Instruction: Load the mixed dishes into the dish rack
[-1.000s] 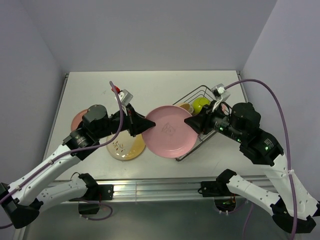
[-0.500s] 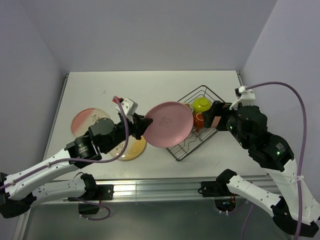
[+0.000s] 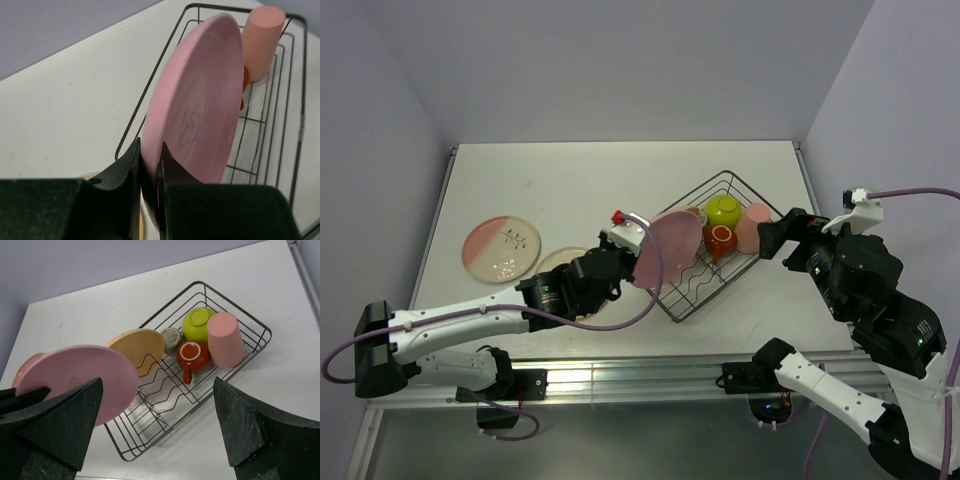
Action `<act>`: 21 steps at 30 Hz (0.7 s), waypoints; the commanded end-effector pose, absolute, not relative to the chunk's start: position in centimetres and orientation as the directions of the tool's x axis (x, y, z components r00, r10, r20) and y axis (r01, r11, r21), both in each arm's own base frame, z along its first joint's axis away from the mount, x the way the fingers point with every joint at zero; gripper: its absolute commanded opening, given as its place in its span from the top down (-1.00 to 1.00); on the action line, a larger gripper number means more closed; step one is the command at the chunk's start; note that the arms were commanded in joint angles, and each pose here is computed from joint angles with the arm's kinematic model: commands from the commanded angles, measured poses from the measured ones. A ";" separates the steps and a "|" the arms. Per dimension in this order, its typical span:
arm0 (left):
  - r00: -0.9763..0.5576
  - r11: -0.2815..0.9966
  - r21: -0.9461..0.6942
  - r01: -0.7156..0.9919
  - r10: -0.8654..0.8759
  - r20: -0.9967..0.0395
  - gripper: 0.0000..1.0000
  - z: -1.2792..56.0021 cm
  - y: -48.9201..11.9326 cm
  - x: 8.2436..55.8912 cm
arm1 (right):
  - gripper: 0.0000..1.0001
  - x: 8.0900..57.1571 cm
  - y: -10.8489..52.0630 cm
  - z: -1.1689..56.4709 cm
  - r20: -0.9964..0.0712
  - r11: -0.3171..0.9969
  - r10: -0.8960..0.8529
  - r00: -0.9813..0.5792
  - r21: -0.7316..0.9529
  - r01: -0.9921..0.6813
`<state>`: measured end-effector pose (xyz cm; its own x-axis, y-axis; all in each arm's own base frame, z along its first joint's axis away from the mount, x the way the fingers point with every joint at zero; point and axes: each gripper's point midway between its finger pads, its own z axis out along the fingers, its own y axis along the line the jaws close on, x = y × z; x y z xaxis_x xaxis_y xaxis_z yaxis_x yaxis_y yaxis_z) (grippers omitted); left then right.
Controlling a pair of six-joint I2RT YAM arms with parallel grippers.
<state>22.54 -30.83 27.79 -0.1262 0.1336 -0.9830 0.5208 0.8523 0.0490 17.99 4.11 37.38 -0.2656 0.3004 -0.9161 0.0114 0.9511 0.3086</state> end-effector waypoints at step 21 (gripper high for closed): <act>0.149 0.838 0.446 0.315 0.420 -0.895 0.99 30.4 -35.2 24.2 | -0.98 17.3 3.7 37.0 -0.914 0.944 0.321 -0.249 0.330 0.004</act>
